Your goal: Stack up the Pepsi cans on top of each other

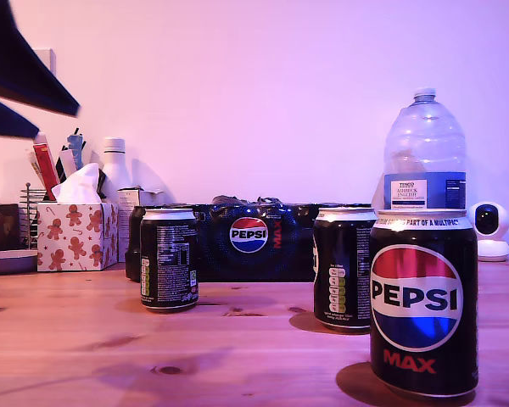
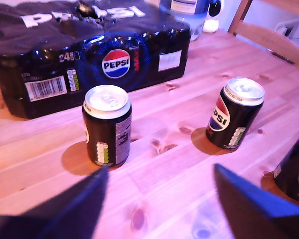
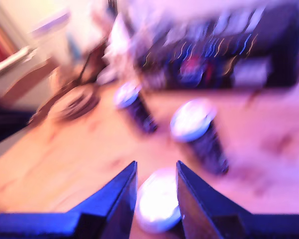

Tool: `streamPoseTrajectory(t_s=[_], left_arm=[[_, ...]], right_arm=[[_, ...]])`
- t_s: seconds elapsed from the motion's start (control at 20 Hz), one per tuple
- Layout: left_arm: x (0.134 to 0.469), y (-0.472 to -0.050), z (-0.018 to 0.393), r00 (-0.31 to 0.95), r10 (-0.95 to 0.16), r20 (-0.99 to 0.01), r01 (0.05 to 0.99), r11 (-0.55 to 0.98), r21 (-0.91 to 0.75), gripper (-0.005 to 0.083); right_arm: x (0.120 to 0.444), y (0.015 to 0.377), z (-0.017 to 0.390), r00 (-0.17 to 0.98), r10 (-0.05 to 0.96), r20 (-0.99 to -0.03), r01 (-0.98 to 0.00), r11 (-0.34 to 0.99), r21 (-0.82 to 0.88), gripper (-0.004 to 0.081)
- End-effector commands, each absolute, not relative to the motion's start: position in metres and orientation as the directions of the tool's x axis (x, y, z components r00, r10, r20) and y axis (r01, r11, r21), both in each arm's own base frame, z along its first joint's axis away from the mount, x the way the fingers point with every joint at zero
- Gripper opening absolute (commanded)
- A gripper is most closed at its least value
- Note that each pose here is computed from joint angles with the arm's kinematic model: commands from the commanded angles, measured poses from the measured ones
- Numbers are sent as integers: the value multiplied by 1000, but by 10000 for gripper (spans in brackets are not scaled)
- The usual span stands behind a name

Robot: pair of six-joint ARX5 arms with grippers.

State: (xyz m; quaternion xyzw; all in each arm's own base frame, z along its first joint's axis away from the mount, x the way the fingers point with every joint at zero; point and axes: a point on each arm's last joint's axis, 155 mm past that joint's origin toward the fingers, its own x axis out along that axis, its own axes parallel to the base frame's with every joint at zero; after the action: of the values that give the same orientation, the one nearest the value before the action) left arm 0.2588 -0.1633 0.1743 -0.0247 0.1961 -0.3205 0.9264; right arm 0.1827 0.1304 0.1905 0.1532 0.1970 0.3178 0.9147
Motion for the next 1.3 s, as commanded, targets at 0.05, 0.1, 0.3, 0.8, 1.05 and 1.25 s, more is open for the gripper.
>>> streamPoseTrajectory(t_s=[0.05, 0.1, 0.3, 0.8, 1.05, 1.25], left_arm=[[263, -167, 156, 698, -602, -388, 593, 790, -159, 659], [266, -167, 153, 698, -598, -394, 589, 792, -160, 659], [270, -169, 153, 699, -600, -388, 588, 792, -166, 659], [279, -173, 147, 699, -599, -391, 602, 788, -130, 659], [302, -183, 133, 701, -603, -381, 616, 781, -103, 659], [323, -175, 109, 714, -569, -407, 583, 806, -104, 663]], right_arm=[[173, 142, 179, 656, 694, -297, -539, 706, 459, 214], [172, 143, 178, 651, 697, -301, -541, 704, 460, 210], [168, 145, 175, 633, 707, -315, -544, 696, 469, 210], [188, 134, 158, 675, 626, -391, -386, 751, 536, 789], [190, 137, 145, 648, 617, -447, -377, 770, 515, 788], [180, 152, 137, 587, 655, -477, -427, 750, 504, 788]])
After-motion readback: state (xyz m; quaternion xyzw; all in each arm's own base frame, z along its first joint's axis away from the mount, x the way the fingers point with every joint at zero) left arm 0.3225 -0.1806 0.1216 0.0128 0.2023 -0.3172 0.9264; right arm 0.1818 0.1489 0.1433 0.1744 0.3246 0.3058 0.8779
